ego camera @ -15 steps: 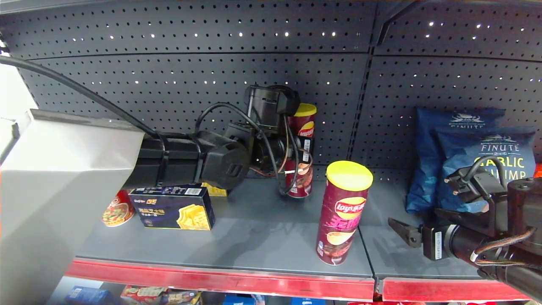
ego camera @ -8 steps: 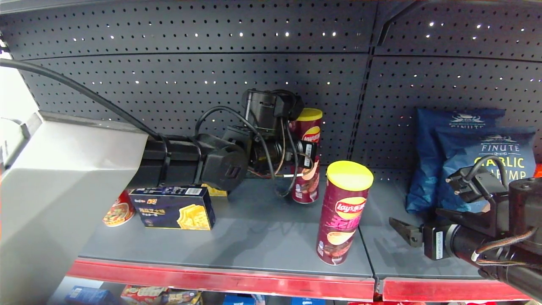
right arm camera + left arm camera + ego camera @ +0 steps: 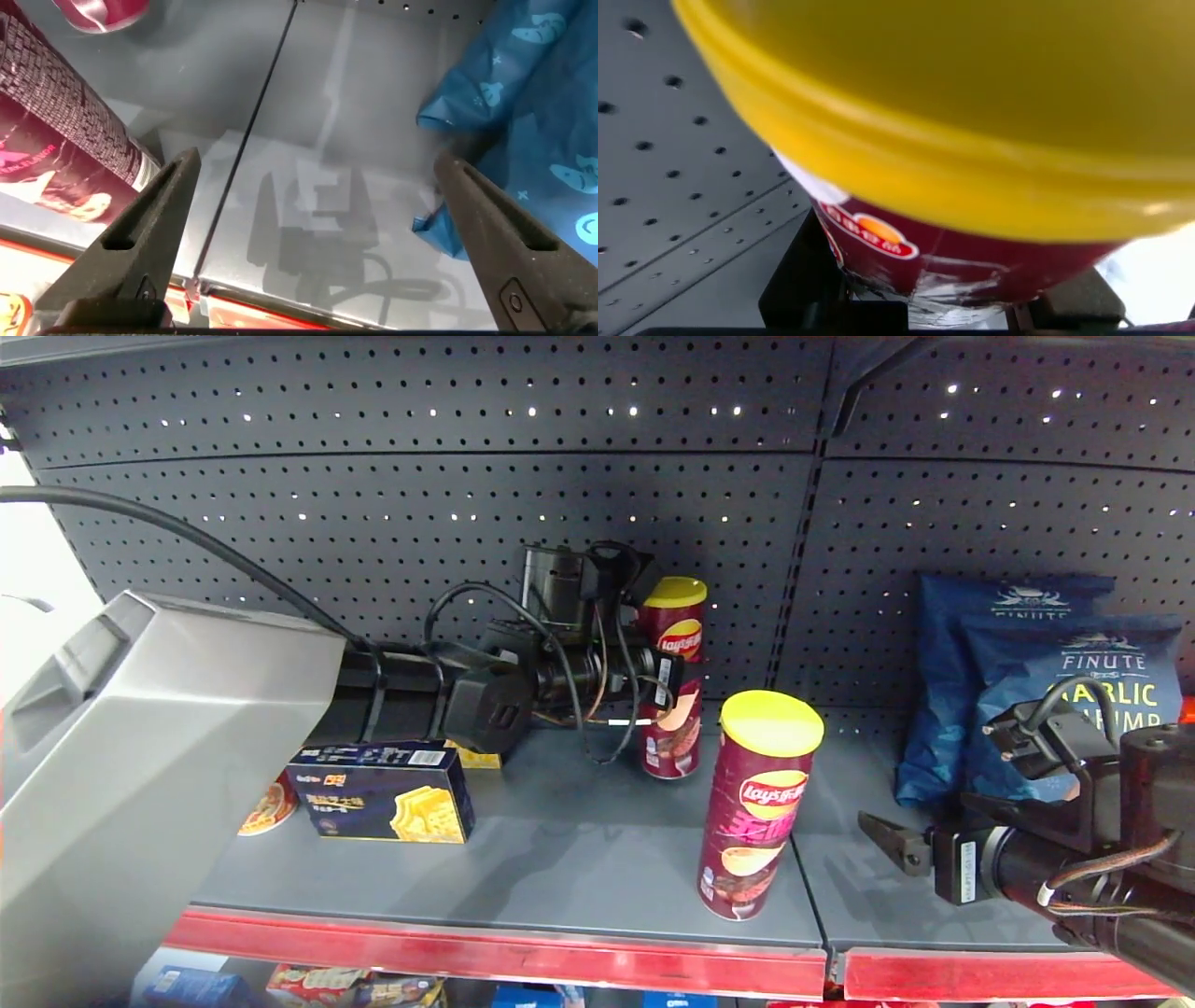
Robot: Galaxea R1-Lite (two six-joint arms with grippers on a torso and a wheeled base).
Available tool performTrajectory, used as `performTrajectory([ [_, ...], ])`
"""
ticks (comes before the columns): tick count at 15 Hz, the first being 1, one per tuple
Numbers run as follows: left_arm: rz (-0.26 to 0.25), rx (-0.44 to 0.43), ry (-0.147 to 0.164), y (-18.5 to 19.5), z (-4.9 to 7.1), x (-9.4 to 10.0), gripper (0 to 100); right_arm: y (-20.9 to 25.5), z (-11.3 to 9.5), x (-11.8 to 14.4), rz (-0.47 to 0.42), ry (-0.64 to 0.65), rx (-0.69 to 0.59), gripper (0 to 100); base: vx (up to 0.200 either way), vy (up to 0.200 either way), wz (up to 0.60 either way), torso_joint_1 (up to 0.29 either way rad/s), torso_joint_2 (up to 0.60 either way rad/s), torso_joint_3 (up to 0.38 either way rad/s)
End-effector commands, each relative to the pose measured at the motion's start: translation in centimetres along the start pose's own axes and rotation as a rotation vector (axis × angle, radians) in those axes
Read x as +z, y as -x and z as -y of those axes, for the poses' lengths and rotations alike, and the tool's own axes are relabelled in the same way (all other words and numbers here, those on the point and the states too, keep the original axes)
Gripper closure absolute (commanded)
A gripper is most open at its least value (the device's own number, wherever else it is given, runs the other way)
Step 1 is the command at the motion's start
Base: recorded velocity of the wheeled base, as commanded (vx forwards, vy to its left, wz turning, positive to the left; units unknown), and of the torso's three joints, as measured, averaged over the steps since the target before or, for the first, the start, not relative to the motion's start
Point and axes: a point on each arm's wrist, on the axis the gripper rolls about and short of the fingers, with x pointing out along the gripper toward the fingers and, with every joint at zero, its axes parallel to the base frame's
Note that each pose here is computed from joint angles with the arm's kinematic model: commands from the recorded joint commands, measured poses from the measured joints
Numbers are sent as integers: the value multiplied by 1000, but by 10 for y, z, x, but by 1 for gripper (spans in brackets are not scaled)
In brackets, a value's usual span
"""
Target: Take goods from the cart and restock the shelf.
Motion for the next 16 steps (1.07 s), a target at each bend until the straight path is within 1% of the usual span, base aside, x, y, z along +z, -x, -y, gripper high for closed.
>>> performTrajectory([
  [1, 3, -19, 3, -4, -8, -5, 100, -4, -1, 0, -9, 3, -1, 0, 0, 0, 0, 0, 0, 0],
  [2, 23, -27, 0, -9, -11, -5, 100, -7, -3, 0, -10, 4, 2, 0, 0, 0, 0, 0, 0, 0],
  [3, 26, -27, 0, -11, -11, -5, 100, -7, -3, 1, -7, 5, 2, 0, 0, 0, 0, 0, 0, 0],
  [4, 27, -24, -1, -13, -14, -5, 100, -10, -4, -1, -17, 8, 7, 0, 0, 0, 0, 0, 0, 0],
  [11, 6, -21, 5, -24, -19, -17, 100, -13, -5, 1, -13, 6, 11, 0, 0, 0, 0, 0, 0, 0],
  [13, 6, -21, 5, -24, -18, -17, 100, -14, -6, 3, -4, 3, 12, 0, 0, 0, 0, 0, 0, 0],
  [16, 4, -20, -12, -23, -19, -17, 100, -14, -6, 4, 2, 1, 12, 0, 0, 0, 0, 0, 0, 0],
])
